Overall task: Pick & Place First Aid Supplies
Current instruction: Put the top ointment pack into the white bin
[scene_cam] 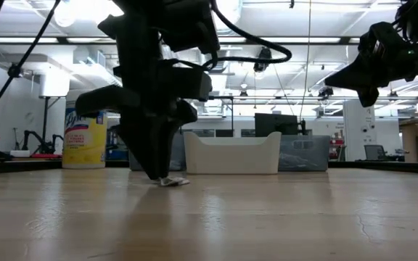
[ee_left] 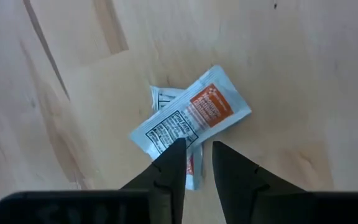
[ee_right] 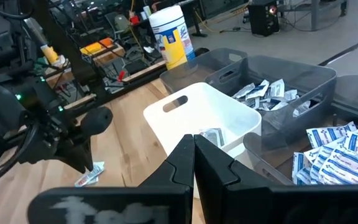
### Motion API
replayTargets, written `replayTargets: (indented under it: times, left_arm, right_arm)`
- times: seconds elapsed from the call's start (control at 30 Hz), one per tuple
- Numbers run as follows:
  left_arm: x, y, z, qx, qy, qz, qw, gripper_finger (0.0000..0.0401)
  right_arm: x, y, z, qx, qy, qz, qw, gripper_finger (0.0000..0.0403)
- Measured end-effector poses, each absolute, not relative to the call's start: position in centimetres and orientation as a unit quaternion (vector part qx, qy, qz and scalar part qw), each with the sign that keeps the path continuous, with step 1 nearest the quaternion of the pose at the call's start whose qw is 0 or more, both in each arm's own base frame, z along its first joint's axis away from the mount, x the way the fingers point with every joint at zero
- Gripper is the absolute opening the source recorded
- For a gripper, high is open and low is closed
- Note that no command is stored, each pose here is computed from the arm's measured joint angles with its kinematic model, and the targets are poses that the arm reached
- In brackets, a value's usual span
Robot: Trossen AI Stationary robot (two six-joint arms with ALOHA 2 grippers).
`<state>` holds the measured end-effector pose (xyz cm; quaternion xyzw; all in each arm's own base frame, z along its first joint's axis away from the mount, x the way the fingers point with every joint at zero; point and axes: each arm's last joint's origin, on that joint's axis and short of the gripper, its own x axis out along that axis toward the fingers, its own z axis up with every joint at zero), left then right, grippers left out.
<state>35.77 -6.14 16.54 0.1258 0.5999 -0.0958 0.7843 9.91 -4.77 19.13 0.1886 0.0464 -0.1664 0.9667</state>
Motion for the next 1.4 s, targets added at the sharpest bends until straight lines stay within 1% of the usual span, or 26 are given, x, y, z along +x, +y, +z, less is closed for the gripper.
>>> replayTargets:
  times: [0.2,0.47,0.6,0.77,1.03,1.23,1.4]
  left_arm:
    - [36.1,-6.2,15.8,0.143,0.601,-0.106,0.779,0.0083]
    - [36.3,-6.2,15.3,0.134,0.605,-0.097,0.779,0.0081]
    - [36.3,-6.2,15.3,0.111,0.606,-0.081,0.784,0.0059]
    - [37.1,-6.4,16.0,0.087,0.585,-0.073,0.803,0.0009]
    - [37.6,-6.5,16.9,0.033,0.577,-0.055,0.814,0.0]
    - [38.7,-6.7,19.3,-0.023,0.546,-0.043,0.836,0.0]
    - [39.5,-6.6,22.0,-0.028,0.502,-0.037,0.864,0.0]
  right_arm:
    - [10.0,-4.8,19.0,0.191,0.053,-0.167,0.966,0.0008]
    - [10.0,-4.8,19.0,0.192,0.055,-0.167,0.966,0.0008]
    - [10.1,-4.8,19.0,0.192,0.055,-0.168,0.965,0.0008]
    - [10.1,-4.9,18.9,0.193,0.06,-0.168,0.965,0.0008]
    - [10.3,-5.0,18.6,0.197,0.071,-0.17,0.963,0.0008]
    - [10.5,-5.1,18.5,0.199,0.077,-0.171,0.962,0.0008]
    - [10.5,-5.1,18.5,0.2,0.079,-0.171,0.961,0.0008]
